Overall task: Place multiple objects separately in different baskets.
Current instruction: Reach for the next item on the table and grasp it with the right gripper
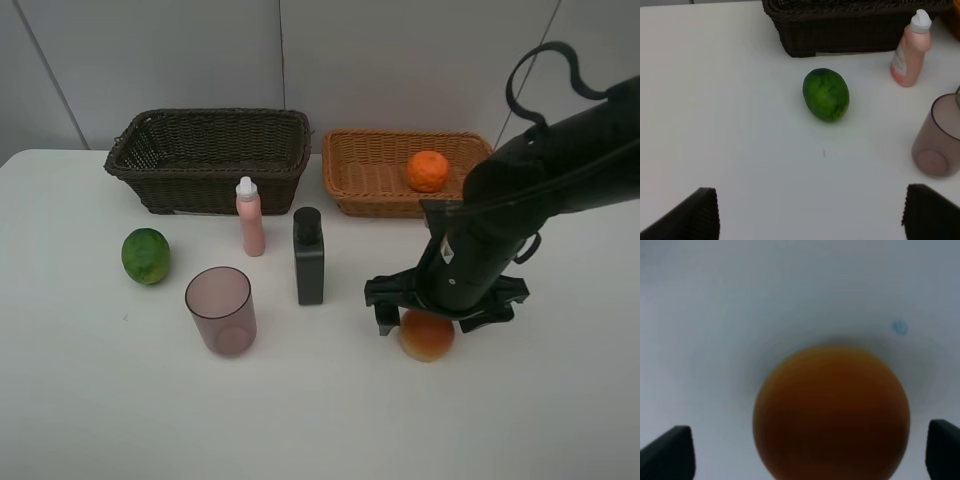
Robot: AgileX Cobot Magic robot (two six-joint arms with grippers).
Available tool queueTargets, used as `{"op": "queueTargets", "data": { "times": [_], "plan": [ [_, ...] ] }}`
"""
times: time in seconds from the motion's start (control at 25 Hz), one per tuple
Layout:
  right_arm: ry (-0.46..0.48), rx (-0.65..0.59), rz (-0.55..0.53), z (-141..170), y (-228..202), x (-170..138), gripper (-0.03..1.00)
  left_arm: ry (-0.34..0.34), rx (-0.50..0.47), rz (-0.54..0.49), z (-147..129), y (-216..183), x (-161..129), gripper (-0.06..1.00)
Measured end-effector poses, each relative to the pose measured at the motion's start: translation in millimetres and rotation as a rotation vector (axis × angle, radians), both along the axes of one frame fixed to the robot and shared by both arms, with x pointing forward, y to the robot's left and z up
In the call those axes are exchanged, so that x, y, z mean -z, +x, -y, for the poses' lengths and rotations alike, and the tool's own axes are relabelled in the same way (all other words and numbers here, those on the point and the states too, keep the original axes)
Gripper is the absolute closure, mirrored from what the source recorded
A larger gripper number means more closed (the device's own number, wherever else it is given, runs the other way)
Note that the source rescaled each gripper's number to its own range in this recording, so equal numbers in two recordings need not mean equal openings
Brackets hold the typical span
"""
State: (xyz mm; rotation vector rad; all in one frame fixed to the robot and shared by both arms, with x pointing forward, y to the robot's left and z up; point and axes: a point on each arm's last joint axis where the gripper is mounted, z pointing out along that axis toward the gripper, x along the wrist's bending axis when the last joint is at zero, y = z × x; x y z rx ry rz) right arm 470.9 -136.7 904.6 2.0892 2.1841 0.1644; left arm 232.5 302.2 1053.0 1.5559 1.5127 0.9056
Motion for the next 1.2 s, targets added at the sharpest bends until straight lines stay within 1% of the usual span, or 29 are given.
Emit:
{"op": "queueTargets", "data": {
  "times": [0.2,0.36,0.76,1.2],
  "plan": [
    [-0.022,-0.003,-0.029,-0.6,0.9,13.8,-0.03,0.000,0.000,0.000,0.0,0.0,0.0,-0.01],
    [-0.037,-0.017,-0.031,-0.4,2.0,18.8,-0.03,0.000,0.000,0.000,0.0,0.0,0.0,-0.01],
    [-0.045,-0.036,-0.020,-0.1,3.2,20.0,-0.03,0.000,0.000,0.000,0.0,0.0,0.0,-0.01],
    [-0.025,-0.047,0.006,-2.1,5.6,19.7,-0.03,0.000,0.000,0.000,0.0,0.0,0.0,-0.01]
  ]
}}
